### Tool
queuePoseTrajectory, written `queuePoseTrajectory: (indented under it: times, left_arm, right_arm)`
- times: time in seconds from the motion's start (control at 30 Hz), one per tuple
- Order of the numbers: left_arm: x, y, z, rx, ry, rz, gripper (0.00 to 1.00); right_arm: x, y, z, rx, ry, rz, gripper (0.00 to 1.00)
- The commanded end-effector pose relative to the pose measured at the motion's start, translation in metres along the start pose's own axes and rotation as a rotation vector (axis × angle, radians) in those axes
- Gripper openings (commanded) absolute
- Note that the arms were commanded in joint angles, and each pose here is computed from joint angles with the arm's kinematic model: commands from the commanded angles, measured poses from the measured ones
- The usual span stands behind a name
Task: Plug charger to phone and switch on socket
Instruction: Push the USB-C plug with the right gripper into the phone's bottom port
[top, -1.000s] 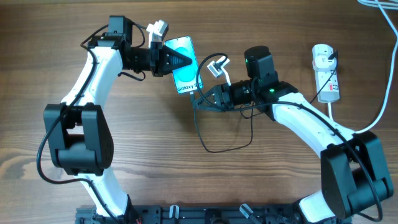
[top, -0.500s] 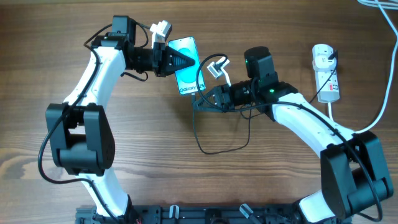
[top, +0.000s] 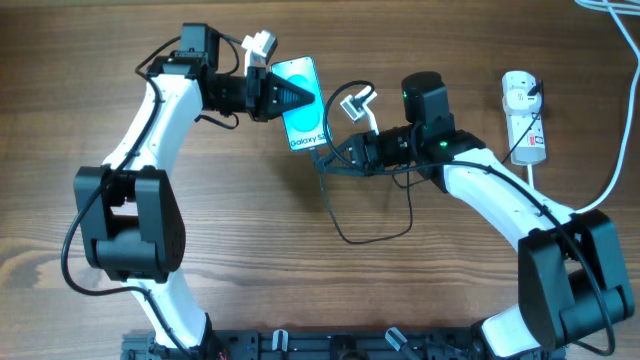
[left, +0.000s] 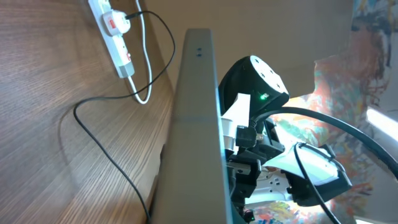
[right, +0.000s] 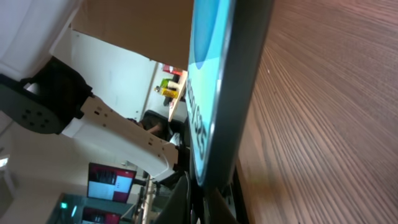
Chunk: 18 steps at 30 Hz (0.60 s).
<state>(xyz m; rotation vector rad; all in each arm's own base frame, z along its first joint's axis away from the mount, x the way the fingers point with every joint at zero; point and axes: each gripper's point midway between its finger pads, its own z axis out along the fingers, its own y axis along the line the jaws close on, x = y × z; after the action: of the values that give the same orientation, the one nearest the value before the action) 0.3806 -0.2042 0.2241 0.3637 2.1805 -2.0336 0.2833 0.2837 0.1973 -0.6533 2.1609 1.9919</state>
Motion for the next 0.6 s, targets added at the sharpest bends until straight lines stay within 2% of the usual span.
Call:
queuePoseTrajectory:
  times: [0.0, 0.57]
  left_arm:
    - [0.006, -0.017, 0.008, 0.034, 0.022, 0.029, 0.04]
    - [0.014, -0.016, 0.023, 0.024, 0.061, 0.023, 0.04]
  right_arm:
    - [-0.025, -0.010, -0.014, 0.063, -0.091, -0.004, 0.04]
    - [-0.044, -0.004, -0.016, 0.072, -0.150, -0.019, 0.04]
